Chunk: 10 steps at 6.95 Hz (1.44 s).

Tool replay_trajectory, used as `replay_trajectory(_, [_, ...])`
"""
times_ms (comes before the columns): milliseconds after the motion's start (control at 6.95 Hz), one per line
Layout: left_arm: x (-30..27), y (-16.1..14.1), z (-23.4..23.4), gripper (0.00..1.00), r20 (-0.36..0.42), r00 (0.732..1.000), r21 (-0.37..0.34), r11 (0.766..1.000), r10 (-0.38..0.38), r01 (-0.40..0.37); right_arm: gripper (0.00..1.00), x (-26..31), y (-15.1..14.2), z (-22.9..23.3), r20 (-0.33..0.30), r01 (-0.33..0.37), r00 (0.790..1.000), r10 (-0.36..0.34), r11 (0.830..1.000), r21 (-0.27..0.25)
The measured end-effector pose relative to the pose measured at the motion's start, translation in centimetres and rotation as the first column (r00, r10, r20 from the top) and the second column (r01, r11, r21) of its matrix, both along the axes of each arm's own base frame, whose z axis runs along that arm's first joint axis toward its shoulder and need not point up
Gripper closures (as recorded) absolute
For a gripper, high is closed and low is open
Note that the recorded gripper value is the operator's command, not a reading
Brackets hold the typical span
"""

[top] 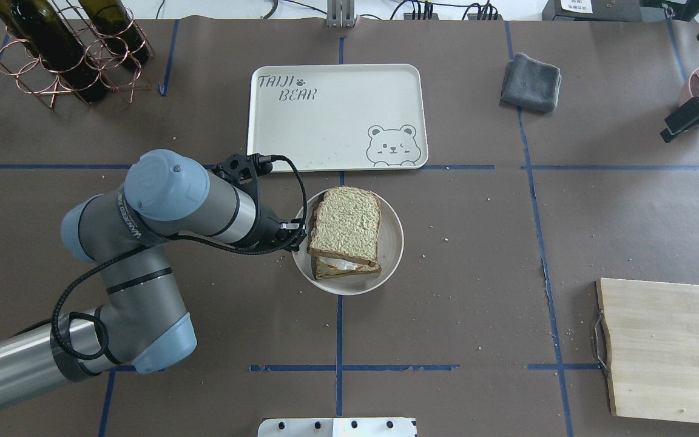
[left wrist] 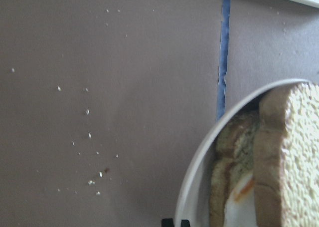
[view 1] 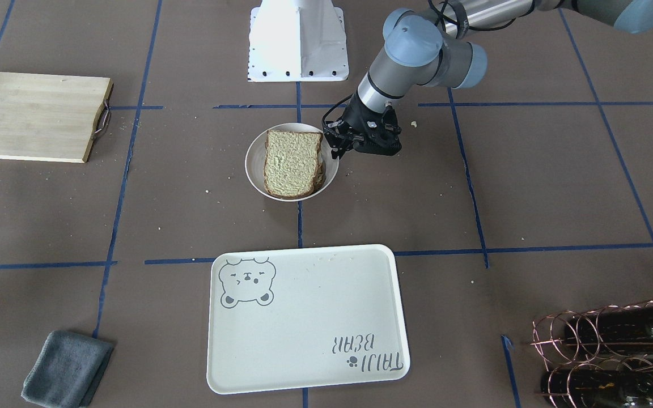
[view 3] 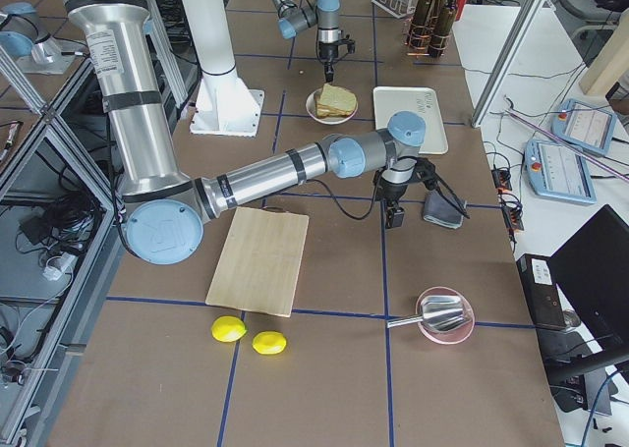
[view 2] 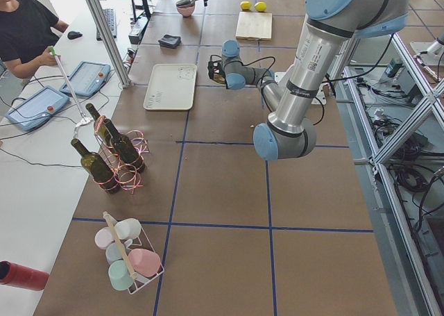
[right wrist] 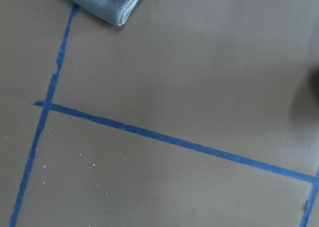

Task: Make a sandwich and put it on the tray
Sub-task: 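Grasp the plate rim with the left gripper and lift the plate, then carry the plate with the left gripper onto the tray and release it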

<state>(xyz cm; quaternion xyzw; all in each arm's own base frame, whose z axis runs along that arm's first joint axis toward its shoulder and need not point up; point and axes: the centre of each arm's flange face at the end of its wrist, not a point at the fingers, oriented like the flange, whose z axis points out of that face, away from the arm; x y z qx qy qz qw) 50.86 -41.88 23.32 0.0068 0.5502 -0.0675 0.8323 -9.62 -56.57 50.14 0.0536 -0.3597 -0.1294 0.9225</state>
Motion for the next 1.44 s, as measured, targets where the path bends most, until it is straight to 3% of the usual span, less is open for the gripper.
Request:
replay_trajectory(288, [-0.9,-5.1,-1.4,1.00,-0.007,0.994,-0.156,0.982,-0.112,0.110,0.00,4.2,1.6,5.1,-0.024,0.031,0.999,-0.031,1.000,0.002])
replay_trajectory(575, [0.6,-9.9,-1.2,1.00,0.011,0.972,-0.348,0.910,-0.236,0.225,0.00,8.2,3.0,9.7,-0.038,0.041,0.998,-0.042,0.999,-0.015])
replay_trajectory(719, [1.6,-12.1,-0.3,1.00,0.015,0.952,-0.437,0.854,-0.306,0.281,0.00,8.9,3.0,10.3,-0.035,0.041,0.999,-0.042,0.999,-0.016])
replay_trajectory(1007, [3.6,-15.3,0.5,1.00,0.046,0.915,-0.524,0.770,-0.401,0.364,0.00,9.5,3.1,10.7,-0.033,0.036,0.999,-0.036,0.999,-0.016])
replay_trajectory(1438, [5.7,-18.5,0.6,1.00,0.075,0.880,-0.564,0.708,-0.469,0.426,0.00,10.1,3.5,11.2,-0.031,0.009,0.999,-0.010,0.999,-0.041])
